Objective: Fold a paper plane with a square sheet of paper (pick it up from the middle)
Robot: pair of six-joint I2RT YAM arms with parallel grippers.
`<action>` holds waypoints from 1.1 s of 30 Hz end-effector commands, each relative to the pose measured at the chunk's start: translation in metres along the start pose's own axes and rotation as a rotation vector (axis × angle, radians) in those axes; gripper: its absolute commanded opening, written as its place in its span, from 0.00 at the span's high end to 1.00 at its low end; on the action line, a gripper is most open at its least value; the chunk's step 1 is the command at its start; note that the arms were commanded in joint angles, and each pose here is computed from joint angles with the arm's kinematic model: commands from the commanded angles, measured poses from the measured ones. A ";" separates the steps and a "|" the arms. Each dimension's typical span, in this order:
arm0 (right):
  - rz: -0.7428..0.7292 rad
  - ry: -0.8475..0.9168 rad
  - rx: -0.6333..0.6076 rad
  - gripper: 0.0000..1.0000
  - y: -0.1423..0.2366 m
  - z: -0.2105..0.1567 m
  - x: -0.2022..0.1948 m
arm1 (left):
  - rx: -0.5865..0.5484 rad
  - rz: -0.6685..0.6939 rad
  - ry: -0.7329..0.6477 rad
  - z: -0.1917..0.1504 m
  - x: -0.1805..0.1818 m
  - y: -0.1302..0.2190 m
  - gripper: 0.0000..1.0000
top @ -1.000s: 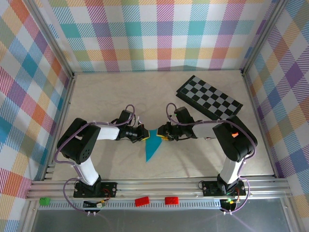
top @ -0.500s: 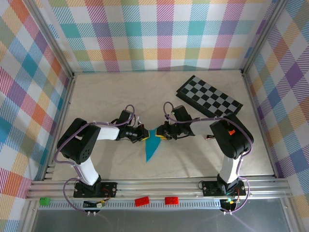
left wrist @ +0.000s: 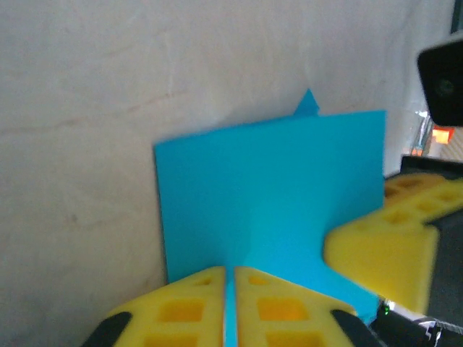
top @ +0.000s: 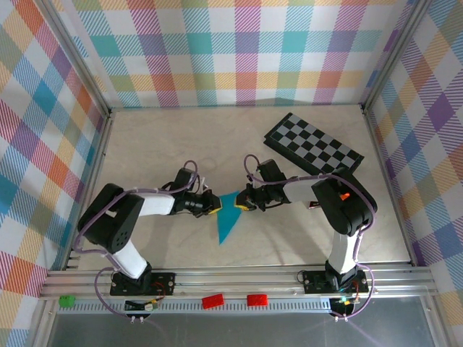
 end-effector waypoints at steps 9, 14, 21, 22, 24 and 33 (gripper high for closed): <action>-0.081 -0.177 -0.250 1.00 0.029 0.010 -0.005 | -0.272 -0.023 -0.268 -0.011 -0.037 0.053 0.77; -0.120 -0.240 -0.304 1.00 0.036 0.007 -0.010 | -0.314 -0.011 -0.494 -0.042 -0.043 0.064 0.75; -0.111 -0.256 -0.316 1.00 0.039 0.009 -0.007 | -0.282 0.251 -0.750 -0.075 -0.027 0.046 0.65; -0.111 -0.257 -0.316 1.00 0.039 0.009 -0.007 | -0.272 0.277 -0.784 -0.081 -0.028 0.041 0.64; -0.111 -0.261 -0.316 1.00 0.039 0.009 -0.007 | -0.265 0.315 -0.851 -0.090 -0.030 0.031 0.62; -0.103 -0.257 -0.320 1.00 0.041 0.009 -0.004 | -0.243 0.510 -1.060 -0.104 -0.033 0.000 0.58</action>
Point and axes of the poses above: each hand's point on the last joint's axis, 136 mm out from that joint toward the fingers, its own y axis back along the fingers, its own x axis along the line the jaws close on, z = x × y, the point moved 5 cm from there along y, back along the fingers, and after that the axes turned 14 degrees about y, right-handed, at the moved point
